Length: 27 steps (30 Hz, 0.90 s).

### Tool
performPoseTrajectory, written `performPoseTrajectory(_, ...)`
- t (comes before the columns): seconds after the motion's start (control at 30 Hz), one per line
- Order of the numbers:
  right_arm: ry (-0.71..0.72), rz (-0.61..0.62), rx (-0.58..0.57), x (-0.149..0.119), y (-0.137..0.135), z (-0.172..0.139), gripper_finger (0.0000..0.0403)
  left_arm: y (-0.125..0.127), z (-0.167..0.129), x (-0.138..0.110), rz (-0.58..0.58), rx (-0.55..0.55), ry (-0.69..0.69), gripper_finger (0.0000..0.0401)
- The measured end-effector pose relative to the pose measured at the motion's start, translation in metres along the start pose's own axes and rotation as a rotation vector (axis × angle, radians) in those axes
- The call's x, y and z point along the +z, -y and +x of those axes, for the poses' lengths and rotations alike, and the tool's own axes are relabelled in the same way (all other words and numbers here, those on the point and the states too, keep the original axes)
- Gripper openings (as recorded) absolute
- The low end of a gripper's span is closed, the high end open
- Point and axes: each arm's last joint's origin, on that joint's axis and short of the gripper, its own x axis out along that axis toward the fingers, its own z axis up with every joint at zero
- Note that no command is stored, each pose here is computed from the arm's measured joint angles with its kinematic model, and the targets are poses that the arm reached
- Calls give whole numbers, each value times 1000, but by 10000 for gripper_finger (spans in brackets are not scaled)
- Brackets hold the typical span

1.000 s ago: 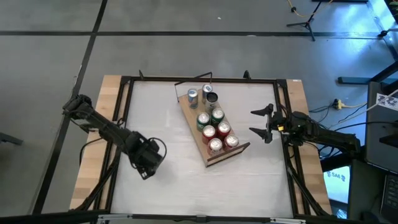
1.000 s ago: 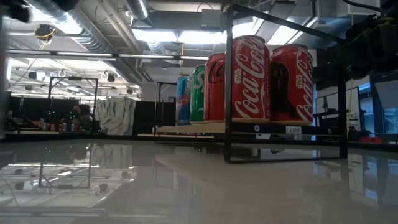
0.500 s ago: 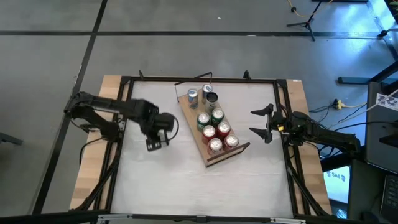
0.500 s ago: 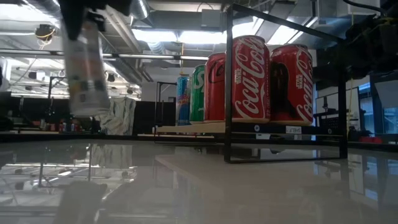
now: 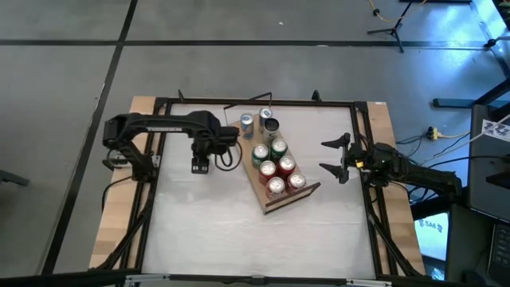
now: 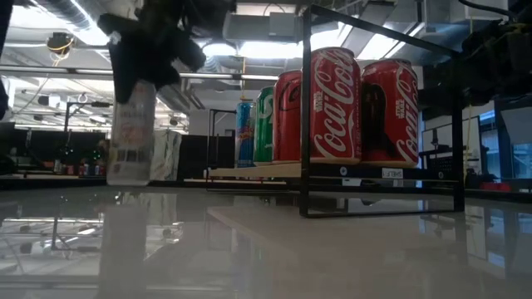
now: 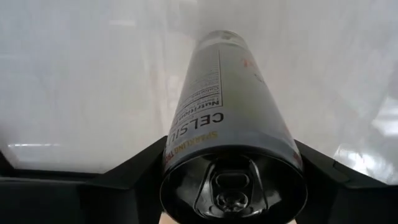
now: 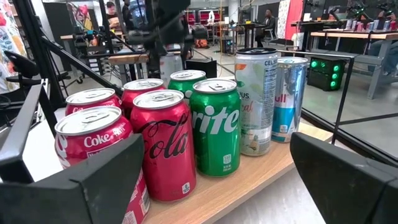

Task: Place canned beverage on shelf
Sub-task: Put the white-yellow soda can on the shelf aligned with the other white-yellow soda can

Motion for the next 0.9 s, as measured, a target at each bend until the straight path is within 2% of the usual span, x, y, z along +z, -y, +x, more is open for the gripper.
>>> performPoseTrajectory(0.2, 0, 0, -1, 0, 0, 0, 399, -1, 14, 12, 99, 25, -81, 243)
performPoseTrajectory(0.67, 0, 0, 0, 0, 0, 0, 399, 17, 15, 16, 152, 77, -72, 245)
performPoseTrajectory(0.9, 0, 0, 0, 0, 0, 0, 399, 20, 15, 17, 159, 82, -61, 276)
